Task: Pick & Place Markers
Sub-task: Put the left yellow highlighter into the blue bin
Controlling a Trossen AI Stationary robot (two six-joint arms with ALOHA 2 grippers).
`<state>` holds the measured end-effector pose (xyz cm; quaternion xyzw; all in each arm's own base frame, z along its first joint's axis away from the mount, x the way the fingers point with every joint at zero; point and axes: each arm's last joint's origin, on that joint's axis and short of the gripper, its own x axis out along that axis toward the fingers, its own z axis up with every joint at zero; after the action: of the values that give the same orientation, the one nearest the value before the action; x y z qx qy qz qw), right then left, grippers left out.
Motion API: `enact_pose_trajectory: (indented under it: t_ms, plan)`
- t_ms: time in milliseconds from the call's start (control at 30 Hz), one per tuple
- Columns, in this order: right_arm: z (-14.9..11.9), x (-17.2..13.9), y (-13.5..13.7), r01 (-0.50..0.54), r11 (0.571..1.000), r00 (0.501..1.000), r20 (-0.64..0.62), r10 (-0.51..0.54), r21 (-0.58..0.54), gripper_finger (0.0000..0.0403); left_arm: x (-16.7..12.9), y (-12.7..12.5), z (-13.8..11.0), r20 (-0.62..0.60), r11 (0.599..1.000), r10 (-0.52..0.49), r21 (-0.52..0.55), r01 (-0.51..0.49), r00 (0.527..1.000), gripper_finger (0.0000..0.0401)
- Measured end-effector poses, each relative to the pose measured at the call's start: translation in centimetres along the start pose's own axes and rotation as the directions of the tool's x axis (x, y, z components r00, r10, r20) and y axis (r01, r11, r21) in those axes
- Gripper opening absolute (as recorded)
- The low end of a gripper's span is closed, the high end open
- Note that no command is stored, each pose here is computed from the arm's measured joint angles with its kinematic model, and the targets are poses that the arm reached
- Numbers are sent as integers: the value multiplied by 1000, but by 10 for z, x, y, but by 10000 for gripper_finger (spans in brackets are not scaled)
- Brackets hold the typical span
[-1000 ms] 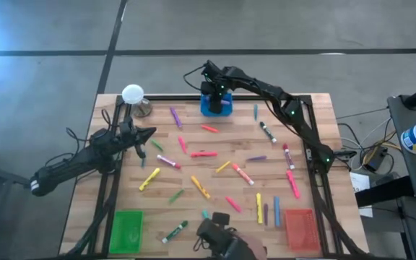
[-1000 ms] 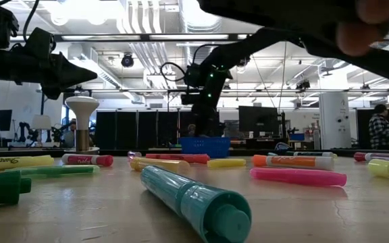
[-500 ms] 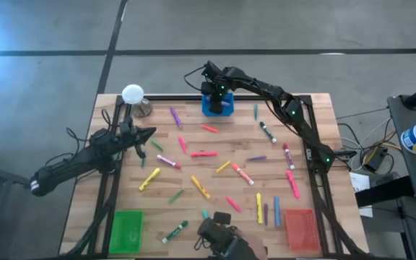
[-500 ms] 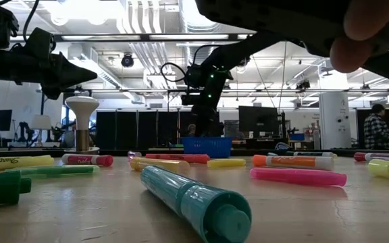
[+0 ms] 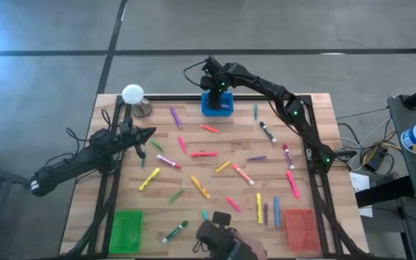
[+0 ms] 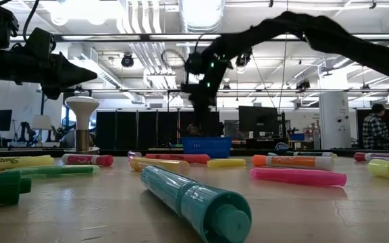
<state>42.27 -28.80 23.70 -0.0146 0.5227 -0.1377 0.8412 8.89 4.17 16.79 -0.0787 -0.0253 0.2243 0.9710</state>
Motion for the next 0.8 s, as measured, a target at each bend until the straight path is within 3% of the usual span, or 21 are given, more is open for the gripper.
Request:
enact_pose_trajectory:
  t_ms: [167, 333, 467, 600, 800]
  plan:
    - [6, -37, 5, -22, 999, 997, 78, 19, 45, 18, 0, 0, 0, 0, 1000, 1, 0, -1, 1000, 0]
    - [-3, -44, 18, -54, 995, 981, 188, 38, 83, 11, 0, 0, 0, 0, 1000, 0, 0, 0, 1000, 0]
    - [-25, -40, 33, -78, 989, 938, 344, 31, 124, 11, 0, 0, 0, 0, 1000, 0, 0, 0, 1000, 0]
    - [-57, -46, 48, -87, 977, 848, 529, -29, 193, 11, 0, 0, 0, -1, 1000, -1, 0, 1, 1000, 0]
    - [-109, -69, 77, -131, 964, 623, 776, -101, 231, 11, 0, 0, 0, -1, 1000, 0, 0, 0, 1000, 0]
